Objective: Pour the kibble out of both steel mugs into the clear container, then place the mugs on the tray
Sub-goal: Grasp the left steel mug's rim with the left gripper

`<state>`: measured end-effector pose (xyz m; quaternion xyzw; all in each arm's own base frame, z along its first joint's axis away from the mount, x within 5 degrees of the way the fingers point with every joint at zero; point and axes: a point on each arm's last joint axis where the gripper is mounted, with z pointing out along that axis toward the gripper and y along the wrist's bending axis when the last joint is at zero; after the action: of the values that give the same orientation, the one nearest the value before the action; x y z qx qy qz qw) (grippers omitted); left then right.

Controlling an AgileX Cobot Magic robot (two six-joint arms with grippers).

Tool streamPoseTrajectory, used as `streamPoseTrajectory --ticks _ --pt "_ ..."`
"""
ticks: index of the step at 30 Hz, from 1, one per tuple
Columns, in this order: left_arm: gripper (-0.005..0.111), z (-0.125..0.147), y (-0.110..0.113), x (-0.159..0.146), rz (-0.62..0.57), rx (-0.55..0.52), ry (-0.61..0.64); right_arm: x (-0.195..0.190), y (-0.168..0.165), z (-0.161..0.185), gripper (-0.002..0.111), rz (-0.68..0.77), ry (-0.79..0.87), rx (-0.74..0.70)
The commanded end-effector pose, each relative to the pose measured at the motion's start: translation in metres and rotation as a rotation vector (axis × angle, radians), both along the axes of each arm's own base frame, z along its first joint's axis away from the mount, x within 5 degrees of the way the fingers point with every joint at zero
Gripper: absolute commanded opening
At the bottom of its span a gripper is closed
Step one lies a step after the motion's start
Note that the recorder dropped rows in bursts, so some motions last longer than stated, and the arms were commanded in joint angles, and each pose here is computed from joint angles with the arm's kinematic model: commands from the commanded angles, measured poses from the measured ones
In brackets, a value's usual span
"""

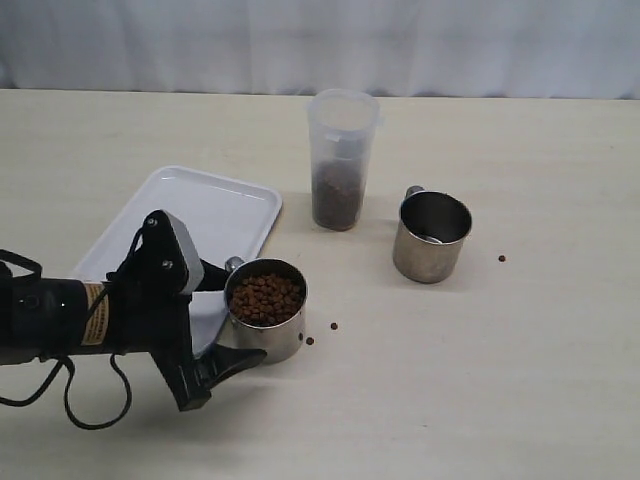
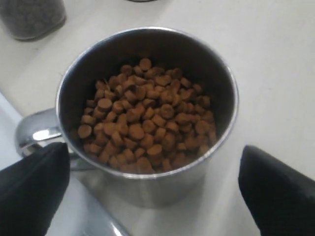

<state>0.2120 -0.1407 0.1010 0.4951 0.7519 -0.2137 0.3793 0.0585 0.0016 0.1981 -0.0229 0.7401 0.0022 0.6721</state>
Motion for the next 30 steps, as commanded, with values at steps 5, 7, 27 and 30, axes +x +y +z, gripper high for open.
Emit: streamPoseTrajectory --ticks 5,7,27,30 --pt "0.068 0.004 -0.011 0.023 -0.029 -0.033 -0.067 0.000 0.000 -0.001 0.005 0.002 0.004 -0.003" --pt "0.068 0.004 -0.013 0.028 -0.028 -0.035 -0.076 0.000 0.000 -0.001 0.005 0.002 0.004 -0.003" --pt "0.068 0.005 0.006 0.047 -0.060 -0.082 -0.061 0.000 0.000 -0.001 0.005 0.002 0.004 -0.003" --pt "0.068 0.005 0.008 0.048 -0.067 -0.105 -0.064 0.000 0.000 -0.001 0.005 0.002 0.004 -0.003"
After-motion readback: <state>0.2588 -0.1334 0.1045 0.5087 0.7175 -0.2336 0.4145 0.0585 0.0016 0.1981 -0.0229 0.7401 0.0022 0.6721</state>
